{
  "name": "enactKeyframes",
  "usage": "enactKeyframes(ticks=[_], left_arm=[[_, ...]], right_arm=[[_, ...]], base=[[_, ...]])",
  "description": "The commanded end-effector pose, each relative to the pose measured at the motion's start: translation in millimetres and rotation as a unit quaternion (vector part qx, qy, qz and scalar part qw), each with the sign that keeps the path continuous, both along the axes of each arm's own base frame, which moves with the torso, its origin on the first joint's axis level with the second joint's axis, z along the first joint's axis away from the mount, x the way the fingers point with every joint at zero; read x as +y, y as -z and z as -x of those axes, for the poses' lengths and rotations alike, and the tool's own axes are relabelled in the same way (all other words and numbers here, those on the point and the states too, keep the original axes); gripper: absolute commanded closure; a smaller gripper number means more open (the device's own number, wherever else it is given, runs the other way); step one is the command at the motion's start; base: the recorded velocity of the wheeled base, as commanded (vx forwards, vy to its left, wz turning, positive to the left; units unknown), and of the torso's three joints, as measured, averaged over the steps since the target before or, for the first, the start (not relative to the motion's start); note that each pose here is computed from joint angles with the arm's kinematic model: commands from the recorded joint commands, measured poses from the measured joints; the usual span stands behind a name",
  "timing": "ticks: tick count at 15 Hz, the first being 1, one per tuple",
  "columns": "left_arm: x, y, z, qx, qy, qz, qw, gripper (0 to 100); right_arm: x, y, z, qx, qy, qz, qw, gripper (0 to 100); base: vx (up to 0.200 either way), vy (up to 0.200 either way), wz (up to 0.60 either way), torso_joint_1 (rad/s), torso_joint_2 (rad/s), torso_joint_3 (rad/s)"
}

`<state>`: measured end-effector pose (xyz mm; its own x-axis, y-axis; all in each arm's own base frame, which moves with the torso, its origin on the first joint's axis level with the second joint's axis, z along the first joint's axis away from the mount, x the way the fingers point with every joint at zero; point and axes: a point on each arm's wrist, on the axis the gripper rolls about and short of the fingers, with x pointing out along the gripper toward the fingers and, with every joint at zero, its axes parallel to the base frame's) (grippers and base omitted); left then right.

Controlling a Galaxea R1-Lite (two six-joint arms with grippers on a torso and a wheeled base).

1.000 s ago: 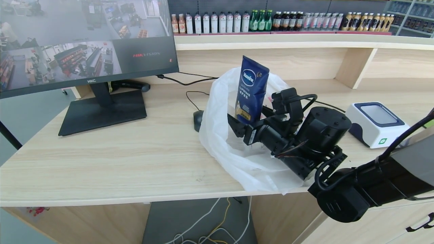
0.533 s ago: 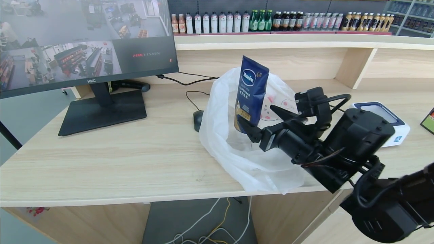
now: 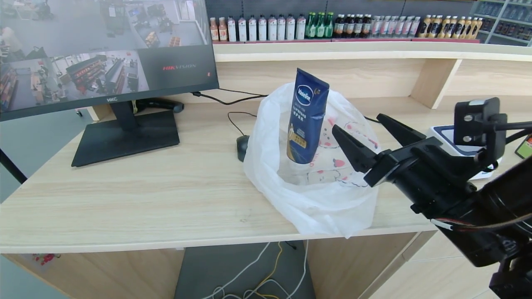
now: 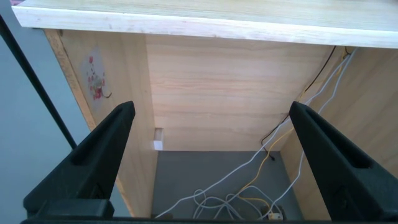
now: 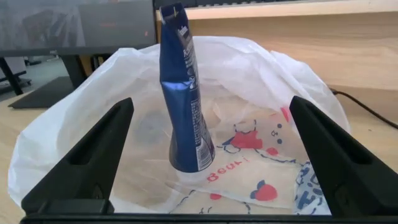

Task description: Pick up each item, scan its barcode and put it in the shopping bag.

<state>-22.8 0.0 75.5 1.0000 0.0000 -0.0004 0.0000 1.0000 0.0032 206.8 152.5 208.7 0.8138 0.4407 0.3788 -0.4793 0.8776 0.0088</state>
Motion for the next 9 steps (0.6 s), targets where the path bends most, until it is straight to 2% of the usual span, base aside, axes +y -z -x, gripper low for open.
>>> enactKeyframes(ticks=[1, 9], left_arm=[[0.0, 0.0, 0.0, 0.000, 0.001, 0.000, 1.0000, 0], [0.0, 0.0, 0.0, 0.000, 0.001, -0.003, 1.0000, 0]], right_arm=[[6.0, -1.3, 2.5, -0.006, -0.011, -0.005, 1.000, 0], [7.9, -1.6, 2.1, -0.002, -0.002, -0.017, 1.000, 0]], base=[[0.000, 0.000, 0.00, 0.000, 0.00, 0.000], [0.000, 0.000, 0.00, 0.000, 0.00, 0.000]])
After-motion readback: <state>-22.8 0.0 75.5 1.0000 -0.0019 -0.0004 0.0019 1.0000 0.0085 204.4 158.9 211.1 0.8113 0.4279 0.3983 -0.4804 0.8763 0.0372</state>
